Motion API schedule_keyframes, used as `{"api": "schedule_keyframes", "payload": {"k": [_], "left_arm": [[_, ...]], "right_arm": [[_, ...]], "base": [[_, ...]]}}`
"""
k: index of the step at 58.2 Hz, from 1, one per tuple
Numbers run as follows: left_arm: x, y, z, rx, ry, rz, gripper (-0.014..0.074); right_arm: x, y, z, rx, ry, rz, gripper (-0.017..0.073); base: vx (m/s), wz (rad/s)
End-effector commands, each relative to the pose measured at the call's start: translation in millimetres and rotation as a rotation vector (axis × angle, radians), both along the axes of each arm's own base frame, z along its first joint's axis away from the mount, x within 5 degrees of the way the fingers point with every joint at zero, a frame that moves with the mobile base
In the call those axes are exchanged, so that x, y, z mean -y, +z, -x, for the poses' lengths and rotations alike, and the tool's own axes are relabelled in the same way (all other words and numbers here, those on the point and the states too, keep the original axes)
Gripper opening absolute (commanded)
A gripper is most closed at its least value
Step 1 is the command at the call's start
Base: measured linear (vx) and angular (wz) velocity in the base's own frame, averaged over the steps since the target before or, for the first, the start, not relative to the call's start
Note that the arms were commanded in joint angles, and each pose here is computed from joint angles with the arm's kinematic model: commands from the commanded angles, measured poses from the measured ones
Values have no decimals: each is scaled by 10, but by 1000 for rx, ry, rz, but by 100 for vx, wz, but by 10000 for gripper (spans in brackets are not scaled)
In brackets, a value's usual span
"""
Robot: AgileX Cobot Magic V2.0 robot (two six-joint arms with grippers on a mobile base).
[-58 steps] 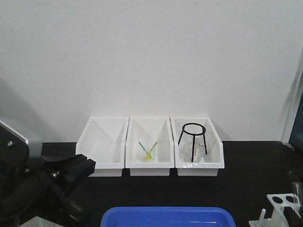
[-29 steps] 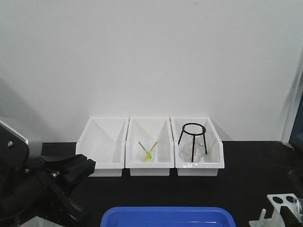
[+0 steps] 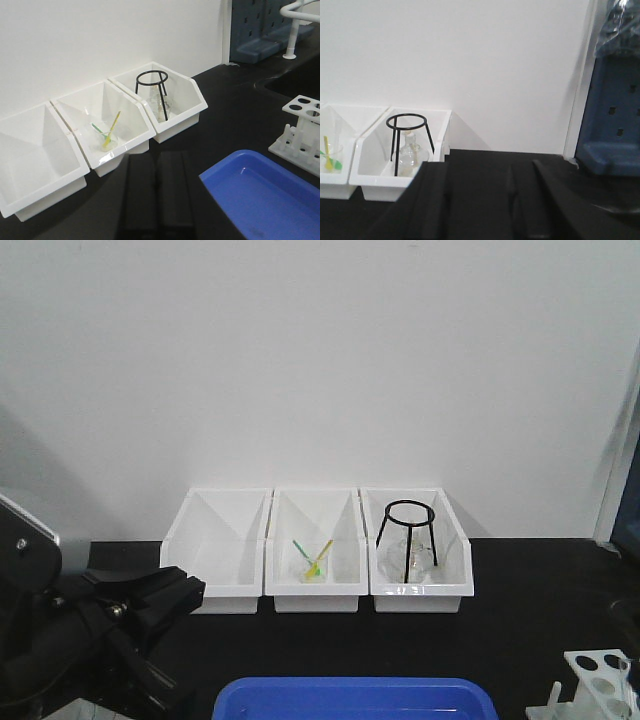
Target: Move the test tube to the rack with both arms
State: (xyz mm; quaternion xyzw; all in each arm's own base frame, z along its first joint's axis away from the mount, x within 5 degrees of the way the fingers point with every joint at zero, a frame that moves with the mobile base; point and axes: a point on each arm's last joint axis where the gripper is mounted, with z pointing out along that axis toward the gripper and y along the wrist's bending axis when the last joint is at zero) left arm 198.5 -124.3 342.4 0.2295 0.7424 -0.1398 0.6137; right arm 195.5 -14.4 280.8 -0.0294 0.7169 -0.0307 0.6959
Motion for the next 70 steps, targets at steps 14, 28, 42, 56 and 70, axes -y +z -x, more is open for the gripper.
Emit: {"api": "schedule_keyframes", "payload": {"k": [14,28,42,56,70], "left_arm": [[2,154,39,13,-12,87,-7],[0,153,37,14,-10,84,-7],[0,153,37,14,-10,84,-7],[0,153,37,14,-10,84,-6],[19,155,46,-7,-25,125,-6]], "right_arm": [[-6,675,675,128,-88,-74,-16],[-21,740,804,181,-89,-68,-13],[-21,740,804,181,-89,-68,-10],[-21,740,804,181,-89,-68,-10],[-21,740,804,181,-89,-68,-10]], "base": [[0,0],[0,0],[0,0],[0,0],[0,0]]}}
